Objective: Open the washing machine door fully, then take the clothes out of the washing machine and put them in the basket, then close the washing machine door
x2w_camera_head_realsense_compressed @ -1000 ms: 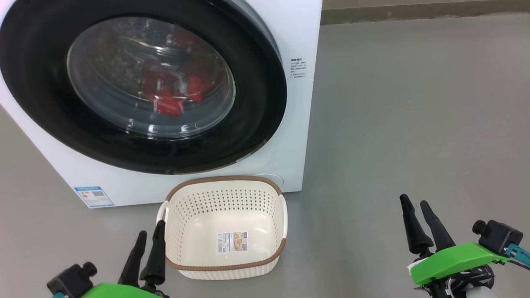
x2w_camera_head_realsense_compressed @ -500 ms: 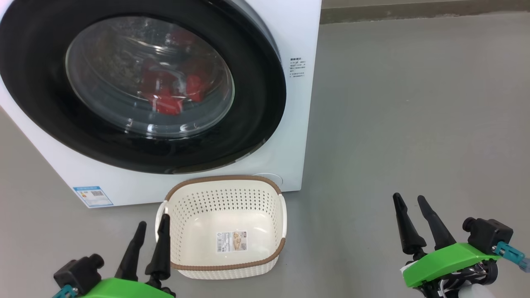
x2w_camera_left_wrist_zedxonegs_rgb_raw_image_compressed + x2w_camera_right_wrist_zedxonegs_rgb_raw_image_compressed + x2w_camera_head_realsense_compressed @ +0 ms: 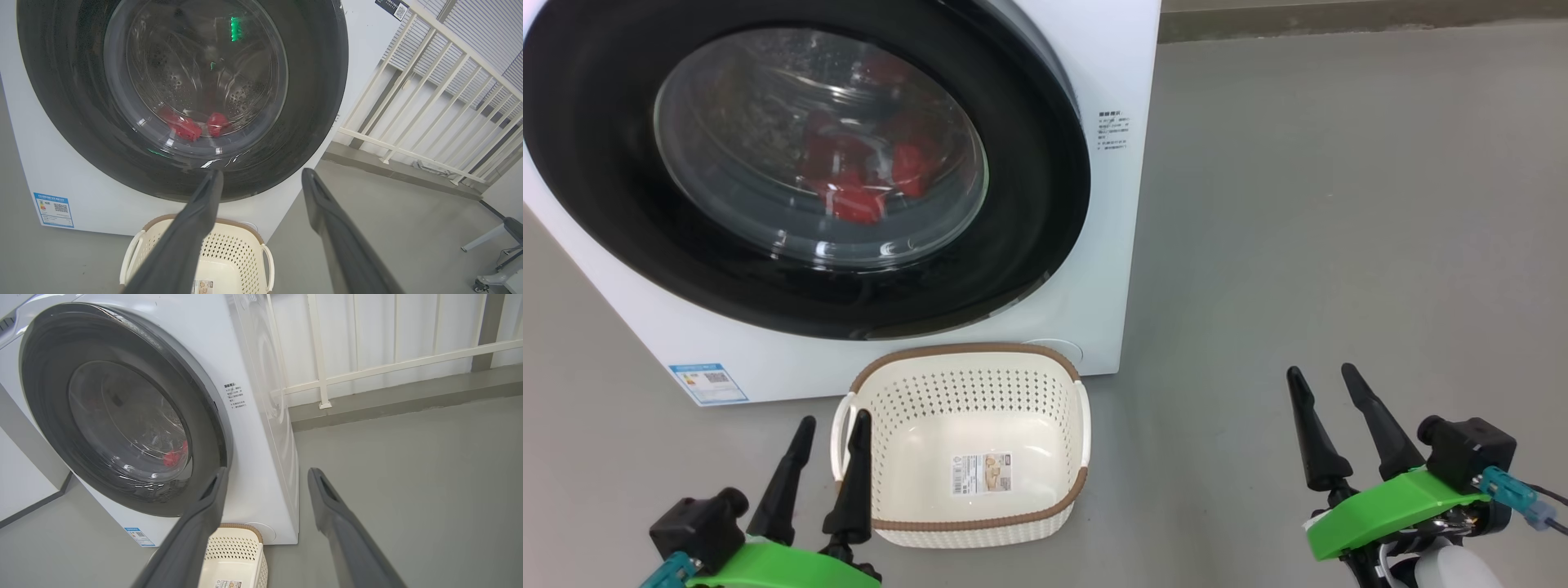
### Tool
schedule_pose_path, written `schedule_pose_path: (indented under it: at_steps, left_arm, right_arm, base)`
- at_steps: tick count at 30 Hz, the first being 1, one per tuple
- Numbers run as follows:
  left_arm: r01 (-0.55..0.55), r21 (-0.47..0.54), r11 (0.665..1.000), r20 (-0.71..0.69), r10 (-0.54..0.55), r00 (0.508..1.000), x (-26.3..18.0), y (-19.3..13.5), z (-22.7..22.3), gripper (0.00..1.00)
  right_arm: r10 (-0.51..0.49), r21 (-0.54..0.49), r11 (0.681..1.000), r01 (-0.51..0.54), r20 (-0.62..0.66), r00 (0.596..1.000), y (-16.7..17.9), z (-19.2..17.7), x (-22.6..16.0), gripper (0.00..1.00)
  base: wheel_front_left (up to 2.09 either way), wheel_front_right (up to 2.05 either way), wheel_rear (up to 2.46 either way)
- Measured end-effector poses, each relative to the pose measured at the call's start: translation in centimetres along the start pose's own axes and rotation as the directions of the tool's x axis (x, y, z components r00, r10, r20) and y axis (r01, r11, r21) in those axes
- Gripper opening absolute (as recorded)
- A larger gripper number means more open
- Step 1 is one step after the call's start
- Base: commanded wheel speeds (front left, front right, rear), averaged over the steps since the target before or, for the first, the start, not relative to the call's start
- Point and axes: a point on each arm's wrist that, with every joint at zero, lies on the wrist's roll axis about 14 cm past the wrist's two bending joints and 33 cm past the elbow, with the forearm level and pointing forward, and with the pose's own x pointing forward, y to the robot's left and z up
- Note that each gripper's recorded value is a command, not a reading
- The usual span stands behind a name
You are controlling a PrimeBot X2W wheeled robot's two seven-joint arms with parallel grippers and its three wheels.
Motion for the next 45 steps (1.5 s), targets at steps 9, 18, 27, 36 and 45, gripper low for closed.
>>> schedule_pose_path:
  at_steps: [9,18,27,36,45]
  left_arm:
    - [0.023,0.096,0.995,0.013,-0.024,1.0,0.0,-0.4,0.2,1.0]
    - [0.047,0.191,0.98,0.029,-0.053,0.998,0.4,-1.0,0.5,1.0]
    - [0.059,0.246,0.967,0.029,-0.068,0.997,0.6,-1.4,0.4,1.0]
    - [0.056,0.247,0.967,0.027,-0.065,0.998,0.6,-1.4,0.3,1.0]
    - [0.053,0.248,0.967,0.016,-0.059,0.998,0.4,-1.2,0.0,1.0]
  right_arm:
    - [0.041,-0.099,0.994,-0.038,0.023,0.999,0.9,0.6,0.3,1.0]
    - [0.08,-0.2,0.977,-0.07,0.043,0.996,1.7,1.1,0.7,1.0]
    - [0.091,-0.251,0.965,-0.071,0.07,0.993,1.7,2.0,0.9,1.0]
    - [0.09,-0.252,0.965,-0.067,0.08,0.993,1.6,2.2,0.9,1.0]
    - [0.087,-0.183,0.98,-0.076,0.054,0.995,1.8,1.1,1.2,0.0]
  base:
    - [0.0,0.0,0.0]
    - [0.0,0.0,0.0]
    - [0.0,0.0,0.0]
    - [0.0,0.0,0.0]
    - [0.0,0.0,0.0]
